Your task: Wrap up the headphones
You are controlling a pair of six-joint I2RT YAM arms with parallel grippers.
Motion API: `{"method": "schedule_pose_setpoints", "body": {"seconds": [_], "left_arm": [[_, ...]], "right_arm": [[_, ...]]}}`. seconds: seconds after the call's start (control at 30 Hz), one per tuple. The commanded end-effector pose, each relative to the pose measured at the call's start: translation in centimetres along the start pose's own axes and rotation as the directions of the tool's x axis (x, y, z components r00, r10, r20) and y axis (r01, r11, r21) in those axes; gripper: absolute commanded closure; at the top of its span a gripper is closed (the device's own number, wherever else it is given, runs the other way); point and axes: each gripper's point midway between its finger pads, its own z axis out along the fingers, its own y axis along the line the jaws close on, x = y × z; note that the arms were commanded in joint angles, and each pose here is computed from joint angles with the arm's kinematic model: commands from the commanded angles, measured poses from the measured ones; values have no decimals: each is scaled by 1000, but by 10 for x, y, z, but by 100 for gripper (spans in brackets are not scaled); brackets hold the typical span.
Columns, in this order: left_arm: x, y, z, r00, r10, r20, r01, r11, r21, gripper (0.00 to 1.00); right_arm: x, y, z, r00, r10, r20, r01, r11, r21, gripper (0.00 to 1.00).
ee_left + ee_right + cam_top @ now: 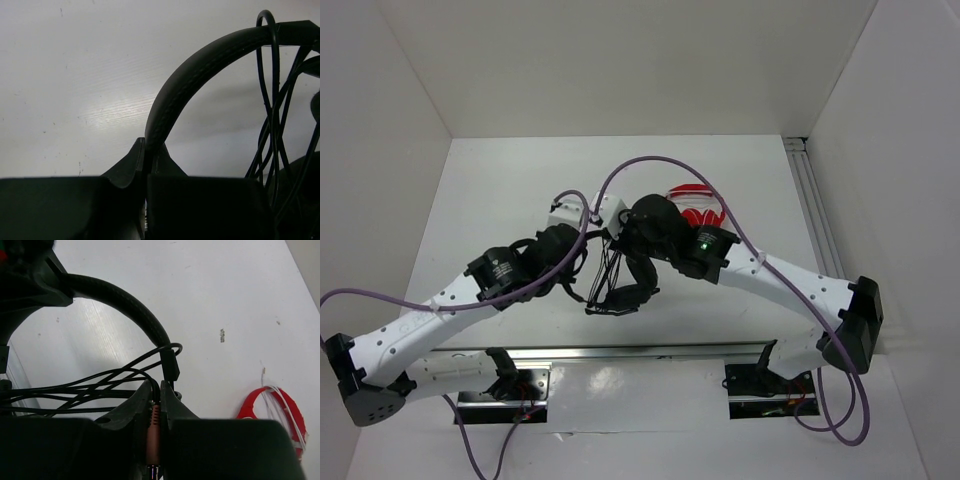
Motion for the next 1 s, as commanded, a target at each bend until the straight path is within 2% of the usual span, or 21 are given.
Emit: {"method": "schedule_pose_setpoints", "body": {"seconds": [0.0, 0.1, 0.13, 0.23, 0.37, 0.53, 0.73, 0.97], "left_arm": [[15, 11, -27, 996, 53, -75, -52, 998, 23, 100], [14, 24, -31, 994, 42, -98, -48, 997, -58, 100], [10, 21, -29, 994, 44, -102, -50, 997, -59, 100], [13, 17, -28, 990, 54, -127, -61, 997, -52, 100], [16, 10, -25, 983, 75, -165, -80, 997, -20, 100], [17, 8, -25, 982, 62, -176, -58, 998, 32, 100], [13, 16, -20, 982, -1, -187, 10, 999, 50, 100], [10, 28, -11, 979, -32, -200, 33, 999, 3, 100]], "right_arm": [[-5, -55, -2, 999, 4, 41, -11, 987, 163, 100], [-8, -61, -4, 998, 23, 64, -32, 987, 155, 93], [-5, -68, -4, 998, 32, 62, -42, 986, 162, 90], [-7, -83, -12, 995, 45, 89, -60, 983, 174, 89], [2, -93, -12, 993, 64, 96, -79, 984, 159, 80], [19, -91, 8, 990, 128, 65, -129, 991, 22, 67], [23, -98, 15, 980, 180, 83, -178, 983, -36, 65], [50, -105, 29, 973, 231, 25, -229, 972, -57, 59]]}}
